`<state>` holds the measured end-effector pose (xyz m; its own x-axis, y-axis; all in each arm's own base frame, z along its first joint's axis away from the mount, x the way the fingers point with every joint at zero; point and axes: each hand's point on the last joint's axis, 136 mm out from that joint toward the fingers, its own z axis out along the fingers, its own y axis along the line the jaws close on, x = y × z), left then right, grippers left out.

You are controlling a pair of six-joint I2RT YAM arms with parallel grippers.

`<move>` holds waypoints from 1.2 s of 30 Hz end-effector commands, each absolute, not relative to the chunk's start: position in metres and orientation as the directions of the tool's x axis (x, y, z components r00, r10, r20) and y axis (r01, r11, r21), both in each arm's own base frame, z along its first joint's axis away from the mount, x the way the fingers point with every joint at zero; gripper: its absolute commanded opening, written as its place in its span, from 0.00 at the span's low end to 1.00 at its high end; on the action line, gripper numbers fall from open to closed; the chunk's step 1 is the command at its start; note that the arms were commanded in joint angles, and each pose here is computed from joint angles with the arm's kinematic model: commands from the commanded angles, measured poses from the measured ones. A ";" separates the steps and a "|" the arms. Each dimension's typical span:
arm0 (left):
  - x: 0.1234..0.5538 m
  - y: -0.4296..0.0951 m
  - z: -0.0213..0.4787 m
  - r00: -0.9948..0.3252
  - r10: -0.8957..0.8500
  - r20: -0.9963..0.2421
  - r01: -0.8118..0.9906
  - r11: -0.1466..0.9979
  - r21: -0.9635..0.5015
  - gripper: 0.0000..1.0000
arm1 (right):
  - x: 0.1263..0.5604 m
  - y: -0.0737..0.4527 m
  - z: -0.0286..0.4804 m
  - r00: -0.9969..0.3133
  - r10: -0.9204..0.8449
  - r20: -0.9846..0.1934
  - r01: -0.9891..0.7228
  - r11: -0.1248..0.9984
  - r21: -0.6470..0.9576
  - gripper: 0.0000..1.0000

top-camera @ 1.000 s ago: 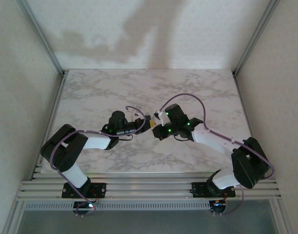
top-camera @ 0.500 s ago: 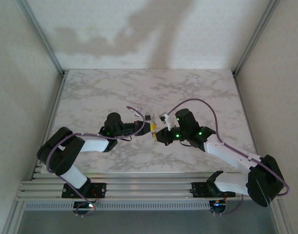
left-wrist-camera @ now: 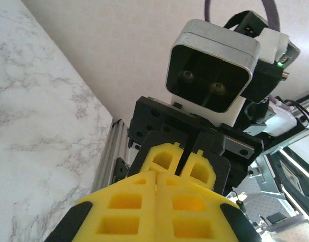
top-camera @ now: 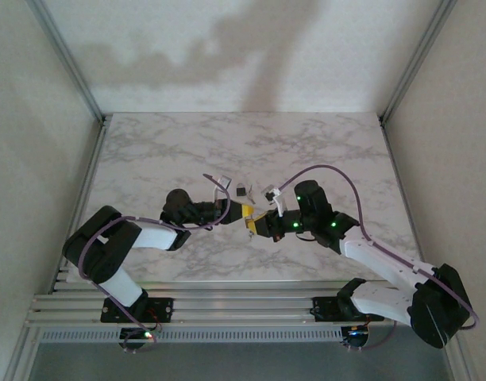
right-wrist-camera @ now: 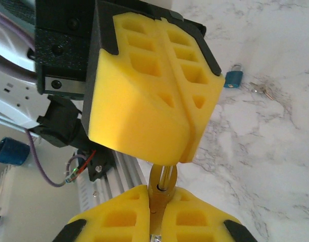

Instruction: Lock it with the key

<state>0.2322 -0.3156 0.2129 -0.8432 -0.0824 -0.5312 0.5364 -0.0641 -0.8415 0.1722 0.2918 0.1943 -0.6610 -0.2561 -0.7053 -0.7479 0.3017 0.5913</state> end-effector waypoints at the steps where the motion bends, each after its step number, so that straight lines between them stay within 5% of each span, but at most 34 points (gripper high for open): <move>1: 0.249 -0.313 0.225 -0.826 -0.181 -0.534 0.551 -0.065 -0.832 0.00 | 0.129 0.298 0.213 -0.613 -0.317 -0.724 -0.776 0.073 0.626 0.00; 24: 0.240 -0.309 0.233 -0.820 -0.190 -0.540 0.566 -0.131 -0.814 0.00 | 0.105 0.294 0.236 -0.578 -0.296 -0.760 -0.778 -0.080 0.623 0.00; 36: 0.235 -0.310 0.235 -0.820 -0.186 -0.542 0.569 -0.156 -0.807 0.00 | 0.116 0.292 0.250 -0.579 -0.243 -0.778 -0.793 -0.053 0.607 0.00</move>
<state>0.2124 -0.3154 0.2278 -0.8334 -0.0528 -0.5501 0.5503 -0.1721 -0.8171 0.1515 0.2911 0.2142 -0.6715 -0.2246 -0.7061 -0.7407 0.1747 0.6488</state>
